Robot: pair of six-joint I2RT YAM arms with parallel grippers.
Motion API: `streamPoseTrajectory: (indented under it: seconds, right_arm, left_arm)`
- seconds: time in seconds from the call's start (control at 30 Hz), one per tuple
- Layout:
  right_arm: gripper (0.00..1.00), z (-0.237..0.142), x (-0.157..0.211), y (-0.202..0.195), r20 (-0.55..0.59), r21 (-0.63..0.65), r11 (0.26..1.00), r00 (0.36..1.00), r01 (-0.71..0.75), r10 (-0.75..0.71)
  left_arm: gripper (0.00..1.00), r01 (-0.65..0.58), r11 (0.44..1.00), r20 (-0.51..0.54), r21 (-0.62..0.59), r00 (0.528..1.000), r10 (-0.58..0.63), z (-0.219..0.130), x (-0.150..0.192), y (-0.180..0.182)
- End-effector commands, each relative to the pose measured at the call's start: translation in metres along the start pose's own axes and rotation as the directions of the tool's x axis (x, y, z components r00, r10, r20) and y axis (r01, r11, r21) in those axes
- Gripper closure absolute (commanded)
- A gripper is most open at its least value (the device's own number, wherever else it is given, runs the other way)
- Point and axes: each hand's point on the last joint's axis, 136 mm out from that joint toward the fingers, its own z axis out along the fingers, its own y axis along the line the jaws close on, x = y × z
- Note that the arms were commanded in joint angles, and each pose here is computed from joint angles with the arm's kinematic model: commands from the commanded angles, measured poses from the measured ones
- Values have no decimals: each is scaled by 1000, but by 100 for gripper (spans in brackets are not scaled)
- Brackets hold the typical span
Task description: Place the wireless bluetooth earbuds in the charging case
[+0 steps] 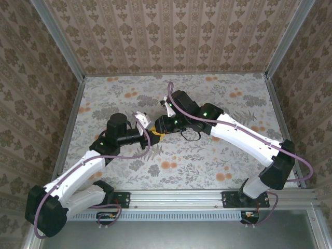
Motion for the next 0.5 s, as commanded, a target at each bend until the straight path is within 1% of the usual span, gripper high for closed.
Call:
streamPoseTrajectory:
  seconds: [0.0, 0.47]
  right_arm:
    - [69, -7, -1, 3, -14, -13, 999, 999, -34, 34]
    - [68, -12, -5, -5, 3, -4, 996, 996, -85, 85]
  left_arm:
    - [96, -79, 997, 68, 18, 995, 78, -3, -24, -8]
    - [96, -82, 996, 66, 19, 995, 81, -3, -23, -8]
